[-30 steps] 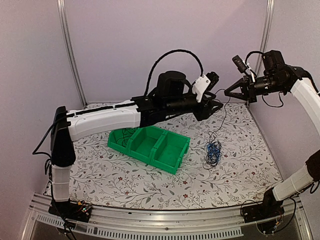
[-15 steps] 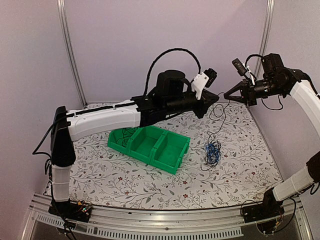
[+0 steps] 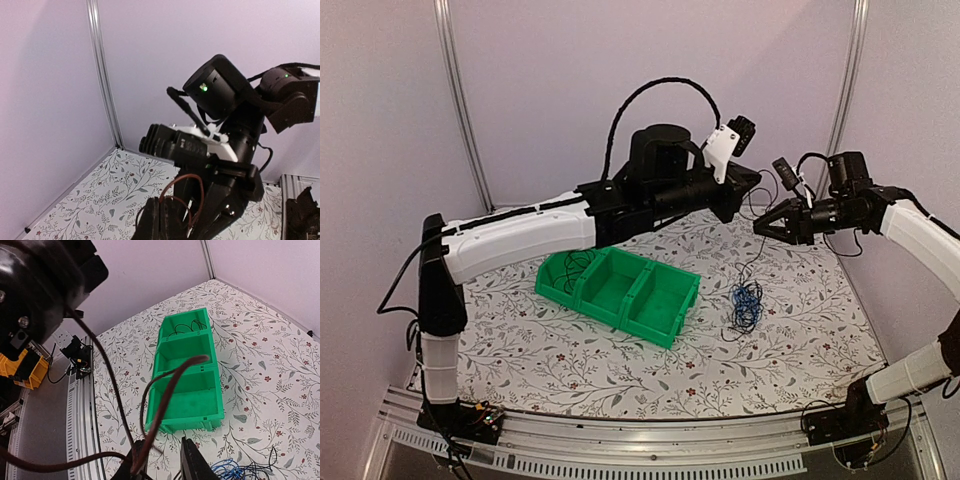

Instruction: Untangle the cables

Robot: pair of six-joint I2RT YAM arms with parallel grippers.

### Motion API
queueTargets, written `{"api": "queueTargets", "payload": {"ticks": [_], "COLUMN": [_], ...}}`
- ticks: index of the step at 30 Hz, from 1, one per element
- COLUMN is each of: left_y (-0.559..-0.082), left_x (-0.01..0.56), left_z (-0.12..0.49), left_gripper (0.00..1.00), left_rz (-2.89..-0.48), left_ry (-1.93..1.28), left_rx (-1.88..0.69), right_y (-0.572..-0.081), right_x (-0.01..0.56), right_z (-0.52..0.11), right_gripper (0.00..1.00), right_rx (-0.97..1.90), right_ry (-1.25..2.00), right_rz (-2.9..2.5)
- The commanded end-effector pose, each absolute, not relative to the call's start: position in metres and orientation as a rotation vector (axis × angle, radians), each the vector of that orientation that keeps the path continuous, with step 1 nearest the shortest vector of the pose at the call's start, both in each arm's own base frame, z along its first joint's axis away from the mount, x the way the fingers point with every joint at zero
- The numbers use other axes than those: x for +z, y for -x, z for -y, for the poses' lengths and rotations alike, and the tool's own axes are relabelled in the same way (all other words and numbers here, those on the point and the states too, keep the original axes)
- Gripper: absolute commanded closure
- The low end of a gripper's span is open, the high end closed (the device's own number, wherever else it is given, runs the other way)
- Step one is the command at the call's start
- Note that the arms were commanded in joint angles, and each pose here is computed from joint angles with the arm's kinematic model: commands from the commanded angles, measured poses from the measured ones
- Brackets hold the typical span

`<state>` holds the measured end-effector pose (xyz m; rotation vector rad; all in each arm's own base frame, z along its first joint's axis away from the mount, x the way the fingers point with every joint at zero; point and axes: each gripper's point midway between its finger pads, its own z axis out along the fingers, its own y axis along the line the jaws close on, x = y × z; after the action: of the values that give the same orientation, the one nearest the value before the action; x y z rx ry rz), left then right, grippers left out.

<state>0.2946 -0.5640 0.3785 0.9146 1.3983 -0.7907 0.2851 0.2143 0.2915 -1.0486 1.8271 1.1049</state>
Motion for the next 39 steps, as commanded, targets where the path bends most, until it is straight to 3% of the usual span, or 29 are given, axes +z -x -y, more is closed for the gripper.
{"api": "queueTargets", "payload": {"ticks": [1,7,13,18,24,31,39], "left_y": [-0.271,-0.256,-0.231,-0.210,-0.195,-0.199,-0.232], "left_x": [0.452,0.496,0.571,0.639,0.683,0.687,0.638], "left_z": [0.546,0.537,0.526,0.486,0.434,0.403,0.372], "left_gripper": [1.00,1.00,1.00,1.00,1.00,1.00,1.00], "left_rz": [-1.303,-1.257,-1.099,-0.954,-0.883,-0.905,-1.103], "left_ry": [-0.832,-0.767,-0.638,-0.449,-0.341,-0.327,-0.297], "left_rx": [-0.771,-0.703,-0.626,-0.584,-0.511,-0.367,-0.220], "right_y": [-0.296,-0.310,-0.329,-0.342,-0.355,-0.362,-0.345], "right_x": [0.300,0.256,0.185,0.117,0.077,0.069,0.100], "right_z": [-0.227,-0.234,-0.236,-0.231,-0.212,-0.203,-0.200], "right_gripper": [0.77,0.93,0.93,0.91,0.91,0.91,0.83], "right_rx": [1.139,1.212,1.246,1.244,1.153,1.065,1.064], "right_ry": [1.016,0.924,0.824,0.701,0.583,0.605,0.739], "right_rz": [-1.708,-1.748,-1.897,-2.126,-2.294,-2.336,-2.339]}}
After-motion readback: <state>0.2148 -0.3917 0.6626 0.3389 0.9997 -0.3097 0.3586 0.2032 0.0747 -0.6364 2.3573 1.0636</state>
